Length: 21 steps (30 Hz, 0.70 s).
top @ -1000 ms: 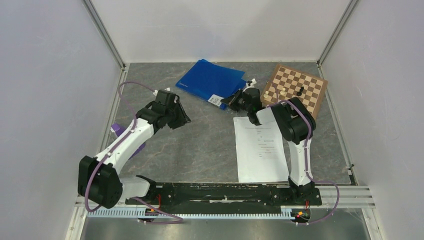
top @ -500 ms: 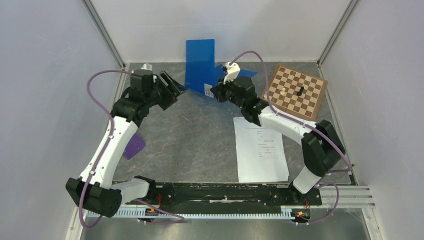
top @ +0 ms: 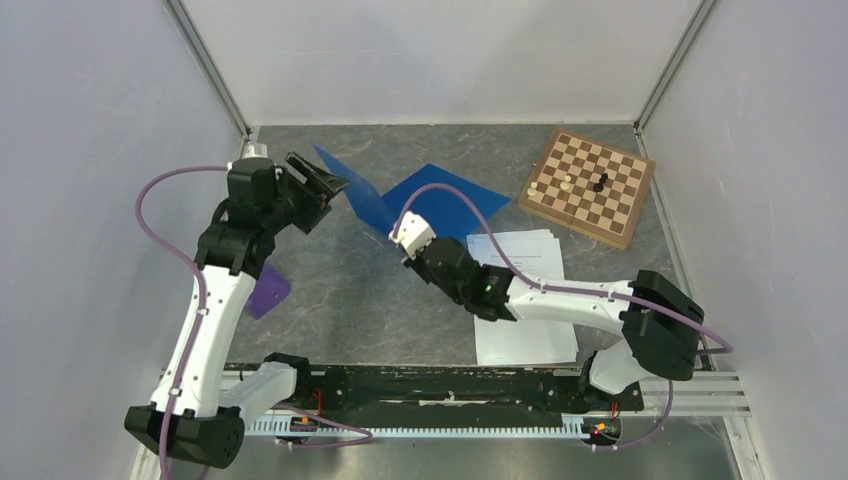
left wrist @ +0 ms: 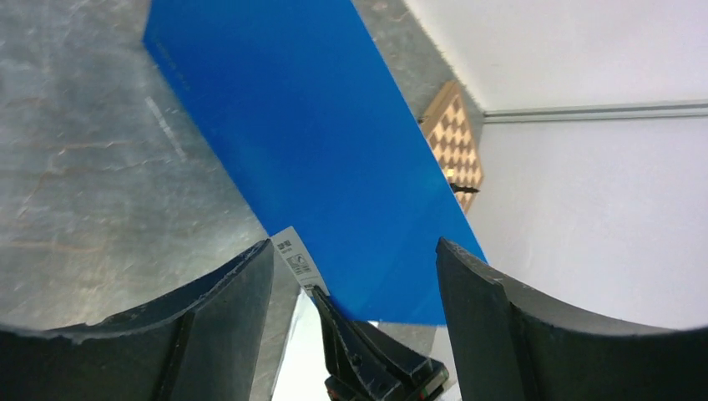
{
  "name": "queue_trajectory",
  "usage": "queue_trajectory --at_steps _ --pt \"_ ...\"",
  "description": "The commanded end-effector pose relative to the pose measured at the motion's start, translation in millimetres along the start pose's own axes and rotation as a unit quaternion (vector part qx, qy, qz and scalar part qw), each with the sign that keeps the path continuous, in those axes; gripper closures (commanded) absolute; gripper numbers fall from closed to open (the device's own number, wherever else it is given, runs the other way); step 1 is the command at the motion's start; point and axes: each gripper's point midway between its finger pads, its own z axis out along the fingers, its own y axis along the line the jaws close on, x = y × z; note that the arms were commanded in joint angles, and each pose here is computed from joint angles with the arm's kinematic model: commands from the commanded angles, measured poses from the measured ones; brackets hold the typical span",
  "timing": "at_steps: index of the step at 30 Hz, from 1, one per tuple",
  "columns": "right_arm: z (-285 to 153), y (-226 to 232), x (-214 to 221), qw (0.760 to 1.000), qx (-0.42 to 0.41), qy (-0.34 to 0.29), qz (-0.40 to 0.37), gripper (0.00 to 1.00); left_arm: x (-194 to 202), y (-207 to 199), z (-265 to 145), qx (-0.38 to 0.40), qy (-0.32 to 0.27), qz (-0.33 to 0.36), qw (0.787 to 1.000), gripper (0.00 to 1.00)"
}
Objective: Put the files into the folder
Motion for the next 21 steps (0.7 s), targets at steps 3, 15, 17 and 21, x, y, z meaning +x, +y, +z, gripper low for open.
queue_trajectory --at_steps 3,15,17,21 --pt "-22.3 1.2 16.5 0.996 0.060 0.016 -0.065 1.00 8.4 39.9 -9.7 -0.057 -0.019 -0.017 0.998 0.22" --pt "-23.4 27.6 36.2 0.993 0.055 0.035 -0.094 1.00 0.8 68.1 -44.9 -0.092 -0.081 0.016 0.992 0.21" --pt "-23.0 30.6 36.5 0.993 0.055 0.036 -0.098 1.00 2.6 67.5 -44.3 -0.086 -0.078 0.014 0.993 0.21" --pt "-22.9 35.2 38.4 0.991 0.060 0.041 -0.110 1.00 3.8 54.9 -39.6 -0.046 -0.078 0.005 0.996 0.22"
